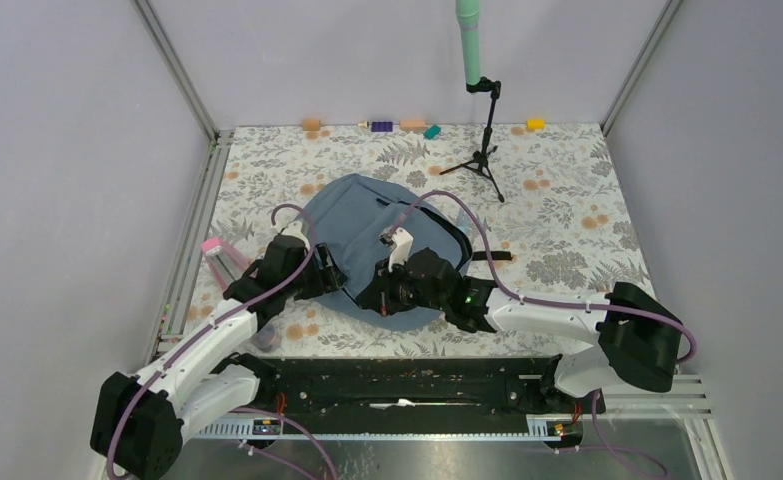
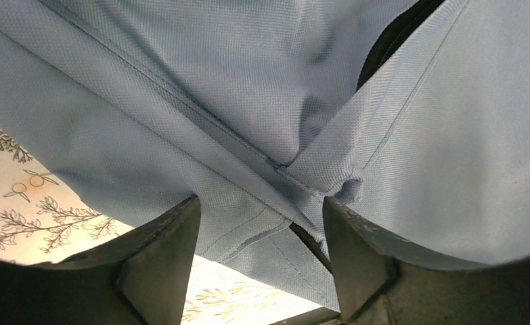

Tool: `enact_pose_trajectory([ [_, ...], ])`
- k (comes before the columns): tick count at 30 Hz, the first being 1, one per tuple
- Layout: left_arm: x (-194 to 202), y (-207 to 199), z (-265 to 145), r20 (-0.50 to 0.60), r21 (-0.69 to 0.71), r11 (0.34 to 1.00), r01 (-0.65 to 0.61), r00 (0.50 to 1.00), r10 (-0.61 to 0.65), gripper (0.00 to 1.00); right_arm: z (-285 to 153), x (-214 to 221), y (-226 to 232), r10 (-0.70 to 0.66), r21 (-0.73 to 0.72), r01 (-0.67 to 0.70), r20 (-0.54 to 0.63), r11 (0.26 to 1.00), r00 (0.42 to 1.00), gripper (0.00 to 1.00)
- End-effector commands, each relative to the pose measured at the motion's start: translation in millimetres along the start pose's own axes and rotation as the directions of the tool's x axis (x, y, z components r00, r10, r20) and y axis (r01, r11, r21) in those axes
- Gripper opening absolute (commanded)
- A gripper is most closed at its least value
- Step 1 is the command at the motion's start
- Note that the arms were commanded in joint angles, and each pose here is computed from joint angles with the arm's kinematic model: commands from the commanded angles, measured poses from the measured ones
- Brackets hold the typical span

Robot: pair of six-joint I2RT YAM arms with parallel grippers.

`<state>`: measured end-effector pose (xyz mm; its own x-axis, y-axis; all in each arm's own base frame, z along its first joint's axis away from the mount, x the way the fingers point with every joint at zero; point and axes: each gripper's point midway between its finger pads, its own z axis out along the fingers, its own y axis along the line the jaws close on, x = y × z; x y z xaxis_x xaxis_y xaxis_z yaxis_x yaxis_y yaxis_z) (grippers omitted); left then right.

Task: Pack the student bag
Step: Zip the student bag at the center of the board.

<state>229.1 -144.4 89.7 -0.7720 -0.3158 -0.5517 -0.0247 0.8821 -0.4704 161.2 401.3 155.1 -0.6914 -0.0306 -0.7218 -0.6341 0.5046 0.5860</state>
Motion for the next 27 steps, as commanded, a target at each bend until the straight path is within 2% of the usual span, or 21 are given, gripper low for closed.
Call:
enact_pose_trajectory([
  [1,-17,-11,3,0.080,0.026,1.000,0.006,0.997,-0.008,0.53,-6,-23,22,-0.034,-0.056,0.040,0.095,0.998,0.995,0.00],
  [4,-16,-10,5,0.084,0.028,1.000,0.012,0.996,-0.014,0.31,-10,-21,21,-0.081,0.002,0.081,0.116,0.997,0.990,0.00],
  [9,-23,-10,2,0.123,0.027,1.000,0.014,0.992,-0.017,0.00,-28,-21,3,-0.164,0.166,0.135,0.170,0.977,0.972,0.00],
  [16,-53,-14,-11,0.226,0.000,1.000,-0.014,0.974,0.013,0.00,-58,-20,-20,-0.243,0.287,0.177,0.214,0.941,0.946,0.00],
  [21,-66,-9,-11,0.255,-0.031,0.999,-0.023,0.967,0.030,0.00,-71,-15,-42,-0.278,0.376,0.191,0.192,0.907,0.941,0.00],
  [27,-76,3,-10,0.283,-0.065,0.998,-0.014,0.959,0.031,0.00,-89,-14,-52,-0.270,0.407,0.167,0.209,0.898,0.940,0.00],
])
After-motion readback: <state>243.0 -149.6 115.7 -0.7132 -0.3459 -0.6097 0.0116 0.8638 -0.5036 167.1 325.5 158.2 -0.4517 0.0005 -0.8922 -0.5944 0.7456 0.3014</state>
